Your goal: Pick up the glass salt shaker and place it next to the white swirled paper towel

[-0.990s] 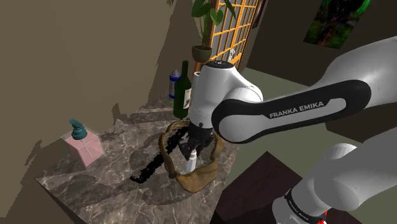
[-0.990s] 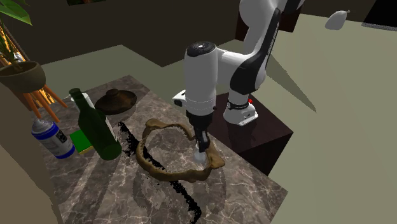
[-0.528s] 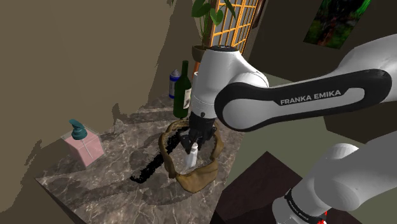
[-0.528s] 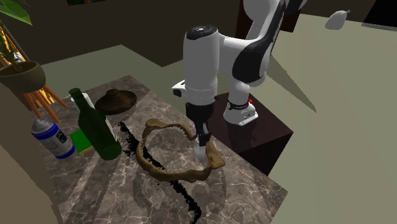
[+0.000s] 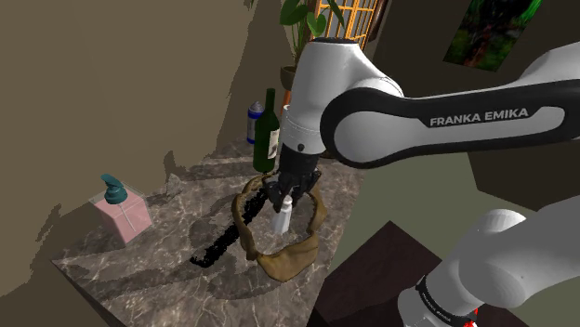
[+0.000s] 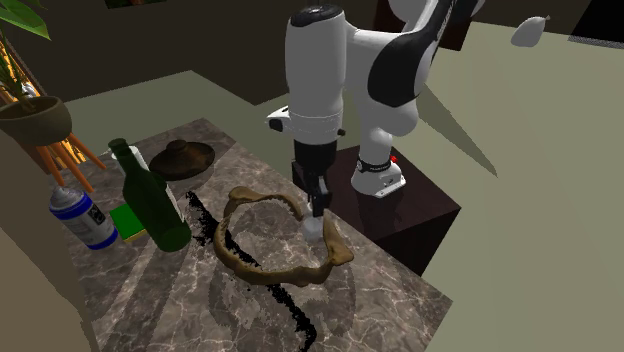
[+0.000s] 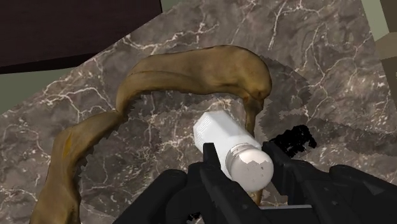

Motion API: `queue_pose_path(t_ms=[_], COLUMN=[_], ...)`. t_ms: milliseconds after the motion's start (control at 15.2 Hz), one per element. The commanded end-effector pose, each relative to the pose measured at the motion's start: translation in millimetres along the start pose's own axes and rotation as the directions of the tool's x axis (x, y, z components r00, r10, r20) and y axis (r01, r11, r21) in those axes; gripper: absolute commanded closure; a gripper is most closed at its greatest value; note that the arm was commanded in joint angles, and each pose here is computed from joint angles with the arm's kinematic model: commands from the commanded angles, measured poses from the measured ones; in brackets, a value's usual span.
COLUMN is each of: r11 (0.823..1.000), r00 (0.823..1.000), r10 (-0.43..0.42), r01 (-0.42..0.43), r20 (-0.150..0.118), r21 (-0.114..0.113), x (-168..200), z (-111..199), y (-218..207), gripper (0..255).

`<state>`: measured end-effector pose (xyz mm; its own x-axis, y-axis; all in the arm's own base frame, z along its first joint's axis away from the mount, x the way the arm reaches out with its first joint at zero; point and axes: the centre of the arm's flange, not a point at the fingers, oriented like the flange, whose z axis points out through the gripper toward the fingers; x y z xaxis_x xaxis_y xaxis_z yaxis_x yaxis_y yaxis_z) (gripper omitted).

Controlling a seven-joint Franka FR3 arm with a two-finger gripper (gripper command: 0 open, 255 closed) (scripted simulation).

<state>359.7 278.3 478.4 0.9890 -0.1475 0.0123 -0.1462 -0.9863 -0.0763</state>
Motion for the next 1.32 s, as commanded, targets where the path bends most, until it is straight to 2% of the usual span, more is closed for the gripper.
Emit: queue_pose_path(t_ms=[0,1254], r11=[1.000,1.000], r00=[1.000,1.000], r10=[0.000,0.000], r01=[0.000,0.000], r20=[0.000,0.000], r21=[0.000,0.000], x=[-0.4,0.9], z=[-10.7,-110.8], y=[-1.7,-9.3], gripper=[255,255])
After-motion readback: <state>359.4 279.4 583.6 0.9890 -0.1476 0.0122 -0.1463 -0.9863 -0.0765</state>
